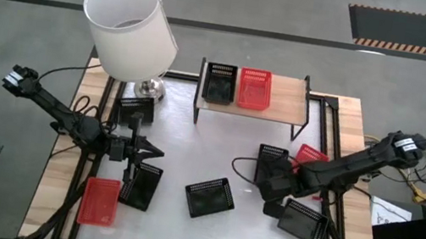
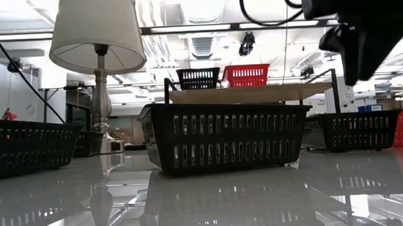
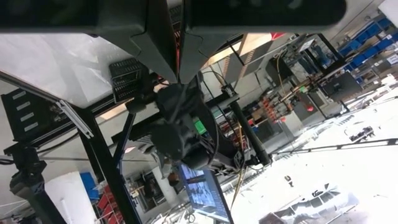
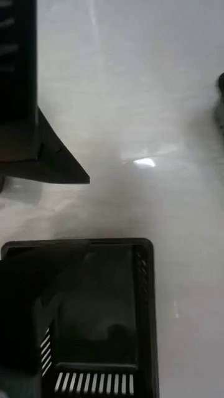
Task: Stack baskets on shelf by color
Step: Put the black bin on the shelf, then stack the black bin on top of the other black bin on the shelf
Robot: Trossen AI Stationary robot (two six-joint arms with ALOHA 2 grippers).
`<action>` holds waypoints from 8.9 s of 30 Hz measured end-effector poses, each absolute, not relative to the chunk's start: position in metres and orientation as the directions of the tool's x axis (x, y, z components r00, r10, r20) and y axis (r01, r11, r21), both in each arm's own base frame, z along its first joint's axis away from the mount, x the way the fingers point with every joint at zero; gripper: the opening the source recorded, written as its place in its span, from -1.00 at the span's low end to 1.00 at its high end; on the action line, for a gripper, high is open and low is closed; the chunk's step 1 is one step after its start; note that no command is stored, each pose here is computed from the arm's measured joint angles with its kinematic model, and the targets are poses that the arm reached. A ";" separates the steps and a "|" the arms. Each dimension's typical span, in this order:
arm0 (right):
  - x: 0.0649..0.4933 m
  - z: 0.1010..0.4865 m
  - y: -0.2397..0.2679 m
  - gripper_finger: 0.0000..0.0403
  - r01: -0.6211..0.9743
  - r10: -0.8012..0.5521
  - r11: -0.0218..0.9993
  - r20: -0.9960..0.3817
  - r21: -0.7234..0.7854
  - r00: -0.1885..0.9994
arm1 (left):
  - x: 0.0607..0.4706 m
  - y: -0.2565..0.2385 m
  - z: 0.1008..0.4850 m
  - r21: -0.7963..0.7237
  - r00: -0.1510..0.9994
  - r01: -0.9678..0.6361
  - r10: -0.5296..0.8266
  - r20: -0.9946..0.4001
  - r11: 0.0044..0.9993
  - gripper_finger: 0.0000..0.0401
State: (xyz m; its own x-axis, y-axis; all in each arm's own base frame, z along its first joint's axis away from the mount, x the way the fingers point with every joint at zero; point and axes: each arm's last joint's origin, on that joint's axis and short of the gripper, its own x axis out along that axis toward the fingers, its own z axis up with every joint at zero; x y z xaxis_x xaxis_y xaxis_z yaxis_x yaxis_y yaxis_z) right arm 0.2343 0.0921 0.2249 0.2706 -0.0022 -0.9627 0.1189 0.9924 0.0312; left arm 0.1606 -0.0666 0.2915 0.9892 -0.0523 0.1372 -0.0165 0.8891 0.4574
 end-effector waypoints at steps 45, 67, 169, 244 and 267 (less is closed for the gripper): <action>0.245 0.178 0.096 -0.96 0.061 -0.084 0.995 -0.995 -0.081 0.046 | 0.161 -0.067 0.291 0.459 0.989 -0.016 -0.052 0.135 0.888 -1.00; 0.245 0.203 0.066 -0.08 0.040 -0.194 0.980 -0.981 -0.193 0.026 | 0.161 -0.067 0.291 0.459 0.989 -0.016 -0.052 0.135 0.888 -1.00; 0.264 0.401 -0.049 -0.96 -0.005 -0.412 0.902 -0.867 -0.431 0.281 | 0.161 -0.067 0.290 0.459 0.990 -0.015 -0.052 0.134 0.888 -1.00; 0.230 0.331 -0.141 -0.76 0.054 -0.220 0.975 -0.973 -0.217 0.065 | 0.161 -0.067 0.290 0.459 0.990 -0.015 -0.052 0.134 0.888 -1.00; 0.221 0.339 -0.136 -0.43 0.176 -0.253 0.952 -0.967 -0.251 -0.012 | 0.161 -0.067 0.290 0.459 0.990 -0.015 -0.053 0.134 0.888 -1.00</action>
State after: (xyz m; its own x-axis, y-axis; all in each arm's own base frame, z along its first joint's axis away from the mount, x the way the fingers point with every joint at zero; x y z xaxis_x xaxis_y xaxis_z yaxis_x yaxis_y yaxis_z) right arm 0.2207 -0.1363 0.3393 -0.0125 -0.2532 -0.9673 0.1761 0.9517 -0.2514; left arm 0.1607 -0.0667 0.2904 0.9896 -0.0526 0.1338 -0.0148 0.8884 0.4589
